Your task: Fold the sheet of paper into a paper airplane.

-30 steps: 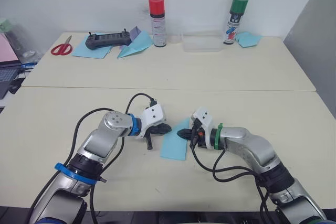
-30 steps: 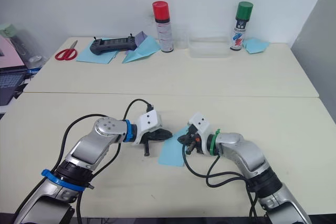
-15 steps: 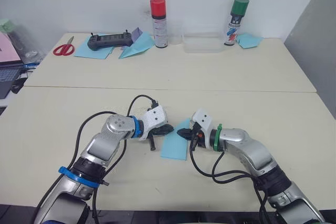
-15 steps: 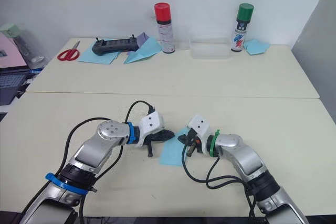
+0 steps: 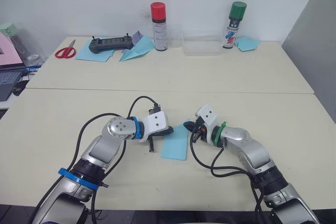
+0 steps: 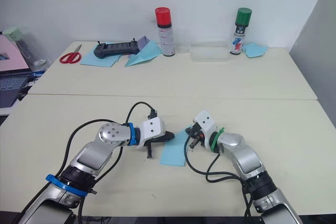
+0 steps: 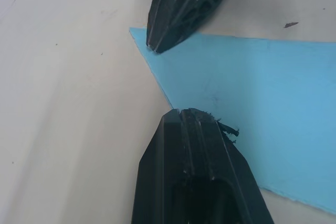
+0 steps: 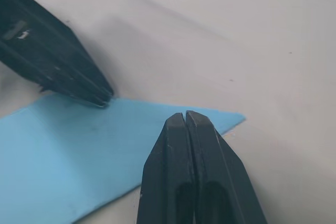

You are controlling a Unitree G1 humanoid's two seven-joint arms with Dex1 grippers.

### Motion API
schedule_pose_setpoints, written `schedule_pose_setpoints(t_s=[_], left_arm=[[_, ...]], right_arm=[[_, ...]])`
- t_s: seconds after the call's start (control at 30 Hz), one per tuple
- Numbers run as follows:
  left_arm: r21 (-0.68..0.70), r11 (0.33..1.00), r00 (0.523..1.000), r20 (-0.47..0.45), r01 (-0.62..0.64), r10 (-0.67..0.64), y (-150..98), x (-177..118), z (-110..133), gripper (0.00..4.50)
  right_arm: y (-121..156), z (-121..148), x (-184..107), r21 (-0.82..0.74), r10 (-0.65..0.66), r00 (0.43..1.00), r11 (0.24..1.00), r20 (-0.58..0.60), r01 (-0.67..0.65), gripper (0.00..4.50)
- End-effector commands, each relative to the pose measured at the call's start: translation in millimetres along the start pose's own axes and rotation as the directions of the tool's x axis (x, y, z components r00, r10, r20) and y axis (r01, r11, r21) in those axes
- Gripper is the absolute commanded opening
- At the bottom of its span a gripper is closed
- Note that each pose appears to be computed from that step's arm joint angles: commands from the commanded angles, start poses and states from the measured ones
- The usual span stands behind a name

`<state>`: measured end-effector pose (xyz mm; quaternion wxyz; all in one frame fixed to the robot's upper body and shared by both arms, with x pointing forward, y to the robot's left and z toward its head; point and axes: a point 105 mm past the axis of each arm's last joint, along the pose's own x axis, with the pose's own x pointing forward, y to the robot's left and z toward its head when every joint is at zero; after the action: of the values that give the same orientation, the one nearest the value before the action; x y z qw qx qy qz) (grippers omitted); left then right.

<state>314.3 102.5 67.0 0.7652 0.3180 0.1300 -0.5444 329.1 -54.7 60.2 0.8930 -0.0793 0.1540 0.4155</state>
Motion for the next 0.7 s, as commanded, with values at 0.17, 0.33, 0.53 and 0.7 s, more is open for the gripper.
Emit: schedule_pose_setpoints(t_s=[0.17,0.33,0.53,0.7], left_arm=[[-0.081,0.995,0.993,-0.093,0.059,-0.067,-20,5,-29,0.0],[-0.081,0.995,0.994,-0.088,0.058,-0.065,-19,6,-27,0.0],[-0.085,0.995,0.995,-0.083,0.055,-0.062,-18,8,-26,0.0],[-0.099,0.994,0.995,-0.081,0.052,-0.061,-17,9,-26,0.0]], right_arm=[[-30,-36,-5,0.065,-0.152,0.98,0.985,-0.126,0.162,0.04],[-40,-37,-6,0.051,-0.19,0.973,0.979,-0.127,0.198,0.04],[-45,-31,-7,0.02,-0.217,0.97,0.975,-0.106,0.22,0.04],[-36,9,-14,0.042,-0.151,0.983,0.988,0.107,0.148,0.04]])
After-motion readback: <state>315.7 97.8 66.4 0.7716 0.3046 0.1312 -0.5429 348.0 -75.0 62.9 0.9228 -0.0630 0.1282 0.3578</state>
